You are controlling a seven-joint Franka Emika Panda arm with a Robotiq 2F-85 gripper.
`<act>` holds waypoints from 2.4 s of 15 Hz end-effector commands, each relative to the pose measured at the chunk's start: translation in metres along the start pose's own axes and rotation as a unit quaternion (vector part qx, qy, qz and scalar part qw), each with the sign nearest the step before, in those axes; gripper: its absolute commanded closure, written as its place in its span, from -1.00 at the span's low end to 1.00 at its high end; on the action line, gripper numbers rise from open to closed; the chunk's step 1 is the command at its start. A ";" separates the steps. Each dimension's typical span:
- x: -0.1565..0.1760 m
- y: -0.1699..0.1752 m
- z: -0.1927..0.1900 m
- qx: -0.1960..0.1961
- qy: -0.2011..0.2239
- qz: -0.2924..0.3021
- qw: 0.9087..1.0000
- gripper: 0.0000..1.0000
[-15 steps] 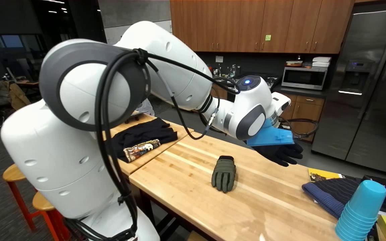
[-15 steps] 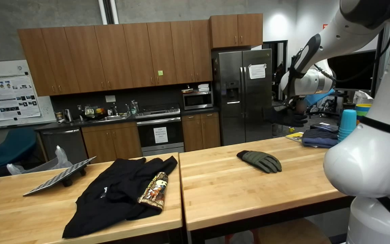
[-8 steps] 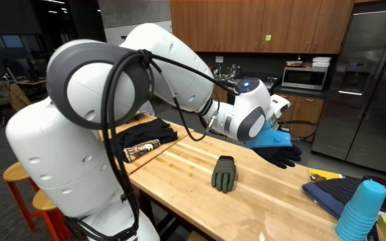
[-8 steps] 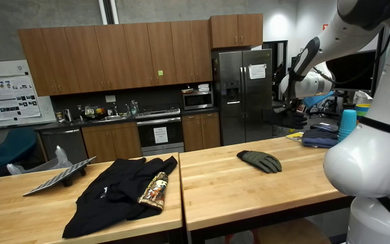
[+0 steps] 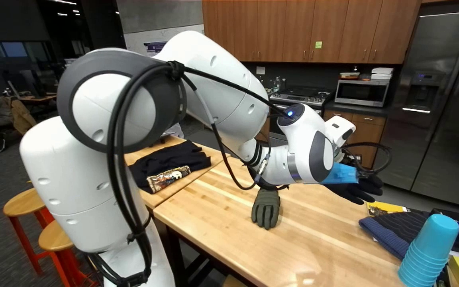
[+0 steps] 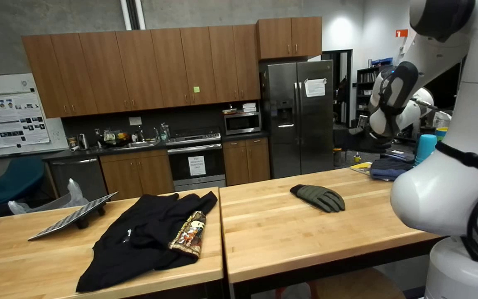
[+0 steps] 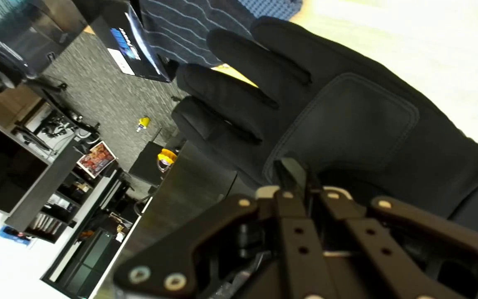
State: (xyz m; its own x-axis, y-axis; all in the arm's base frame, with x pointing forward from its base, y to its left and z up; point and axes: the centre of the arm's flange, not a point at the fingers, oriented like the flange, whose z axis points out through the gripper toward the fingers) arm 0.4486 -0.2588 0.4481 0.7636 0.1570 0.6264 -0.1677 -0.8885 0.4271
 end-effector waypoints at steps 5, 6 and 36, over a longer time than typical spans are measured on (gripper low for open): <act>-0.021 -0.058 -0.002 0.070 -0.021 0.005 0.997 0.97; -0.023 -0.073 -0.002 0.087 -0.026 0.003 0.996 0.97; -0.024 -0.059 -0.083 0.253 0.084 -0.064 0.962 0.88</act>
State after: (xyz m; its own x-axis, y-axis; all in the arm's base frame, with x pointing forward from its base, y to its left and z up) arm 0.3883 -0.1747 0.4620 0.6385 0.3097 0.7045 0.2789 -0.9463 0.1632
